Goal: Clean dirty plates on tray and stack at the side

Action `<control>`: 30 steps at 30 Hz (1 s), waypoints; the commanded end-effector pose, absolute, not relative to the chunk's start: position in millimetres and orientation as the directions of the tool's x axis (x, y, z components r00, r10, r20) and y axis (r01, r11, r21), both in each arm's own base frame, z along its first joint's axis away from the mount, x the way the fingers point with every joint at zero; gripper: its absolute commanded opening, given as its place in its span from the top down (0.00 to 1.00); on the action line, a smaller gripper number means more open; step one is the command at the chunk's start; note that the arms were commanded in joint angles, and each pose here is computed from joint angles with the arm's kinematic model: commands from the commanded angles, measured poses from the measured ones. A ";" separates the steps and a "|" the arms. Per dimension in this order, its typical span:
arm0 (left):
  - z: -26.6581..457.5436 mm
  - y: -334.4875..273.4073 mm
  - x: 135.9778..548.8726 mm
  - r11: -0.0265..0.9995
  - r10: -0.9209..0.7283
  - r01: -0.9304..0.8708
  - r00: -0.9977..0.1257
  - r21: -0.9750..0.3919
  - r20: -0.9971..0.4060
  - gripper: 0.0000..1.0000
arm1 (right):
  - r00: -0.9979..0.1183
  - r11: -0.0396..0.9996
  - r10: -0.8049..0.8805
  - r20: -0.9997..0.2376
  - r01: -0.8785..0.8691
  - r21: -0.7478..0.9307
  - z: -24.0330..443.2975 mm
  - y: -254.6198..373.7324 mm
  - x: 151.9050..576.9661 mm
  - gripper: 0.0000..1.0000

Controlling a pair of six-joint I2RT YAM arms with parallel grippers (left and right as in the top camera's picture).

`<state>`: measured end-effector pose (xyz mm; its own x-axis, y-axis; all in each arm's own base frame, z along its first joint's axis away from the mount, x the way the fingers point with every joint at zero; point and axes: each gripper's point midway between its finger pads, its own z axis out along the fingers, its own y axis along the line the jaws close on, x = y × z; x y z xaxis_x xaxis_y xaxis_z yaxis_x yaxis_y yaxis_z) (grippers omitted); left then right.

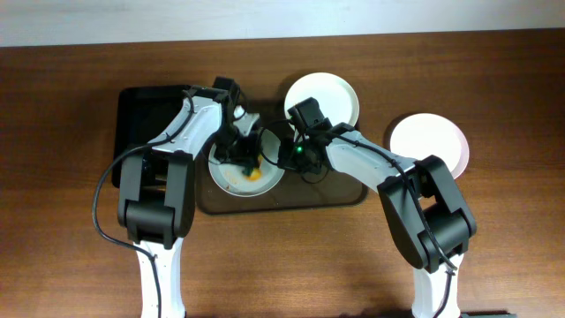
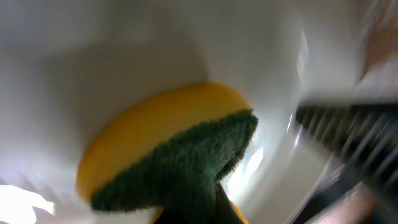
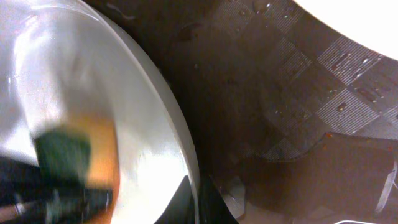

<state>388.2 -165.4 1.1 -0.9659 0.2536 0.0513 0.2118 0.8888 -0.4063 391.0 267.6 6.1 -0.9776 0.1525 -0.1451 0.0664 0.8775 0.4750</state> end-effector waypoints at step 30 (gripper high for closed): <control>-51.9 -120.5 284.1 0.984 0.141 0.068 -0.862 -0.164 0.486 0.99 | -0.980 0.884 0.142 -0.137 0.064 0.463 -3.5 270.3 389.2 0.96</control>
<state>309.9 -122.6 -1.5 -0.9196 0.1225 0.3733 0.0908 0.9907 -0.1014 385.6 276.3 5.7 -0.9823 0.1201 -0.1439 0.0362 0.8747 0.4833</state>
